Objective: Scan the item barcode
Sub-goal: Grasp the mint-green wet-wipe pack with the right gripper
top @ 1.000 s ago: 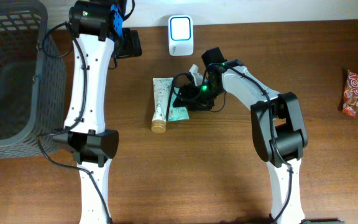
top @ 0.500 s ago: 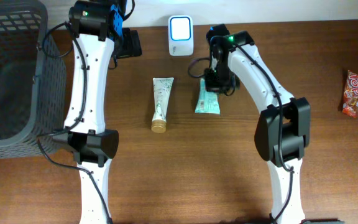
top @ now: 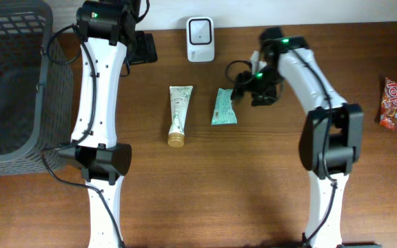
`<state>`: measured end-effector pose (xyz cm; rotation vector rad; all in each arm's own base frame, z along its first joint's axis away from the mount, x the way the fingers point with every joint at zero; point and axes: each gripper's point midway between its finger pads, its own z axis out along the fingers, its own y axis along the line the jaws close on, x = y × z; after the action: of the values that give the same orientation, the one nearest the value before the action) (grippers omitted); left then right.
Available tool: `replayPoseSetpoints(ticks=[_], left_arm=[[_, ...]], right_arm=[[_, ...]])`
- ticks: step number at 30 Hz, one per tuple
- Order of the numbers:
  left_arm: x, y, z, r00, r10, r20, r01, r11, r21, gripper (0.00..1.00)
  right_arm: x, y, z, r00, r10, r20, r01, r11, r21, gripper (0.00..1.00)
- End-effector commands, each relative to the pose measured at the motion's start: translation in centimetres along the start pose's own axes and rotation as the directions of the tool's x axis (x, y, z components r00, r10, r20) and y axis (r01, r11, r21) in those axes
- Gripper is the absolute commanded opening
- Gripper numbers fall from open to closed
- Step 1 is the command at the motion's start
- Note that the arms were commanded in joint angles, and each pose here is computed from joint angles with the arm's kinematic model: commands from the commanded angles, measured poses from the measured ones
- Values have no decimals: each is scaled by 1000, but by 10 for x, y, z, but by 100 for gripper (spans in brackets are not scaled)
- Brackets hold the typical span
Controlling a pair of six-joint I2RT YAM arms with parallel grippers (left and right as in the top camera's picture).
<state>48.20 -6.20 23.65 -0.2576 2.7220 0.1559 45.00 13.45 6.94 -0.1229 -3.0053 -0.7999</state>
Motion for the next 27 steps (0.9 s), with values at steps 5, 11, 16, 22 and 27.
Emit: replayPoseSetpoints(ticks=[5,11,16,22,27], left_arm=[[0,1,-4,1000,18,8,-18,1000,-7,99],[0,1,-4,1000,17,8,-17,1000,-7,99],[0,1,-4,1000,17,8,-17,1000,-7,99],[0,1,-4,1000,17,8,-17,1000,-7,99],[0,1,-4,1000,17,8,-17,1000,-7,99]], right_arm=[[6,28,5,994,-113,-13,107,968,-228,83],[7,9,56,1000,-13,-1,12,985,-173,87],[4,13,72,998,-56,41,65,966,-251,56],[-8,13,63,996,-47,80,62,979,-196,4],[-24,-19,-8,987,-59,150,13,956,292,4]])
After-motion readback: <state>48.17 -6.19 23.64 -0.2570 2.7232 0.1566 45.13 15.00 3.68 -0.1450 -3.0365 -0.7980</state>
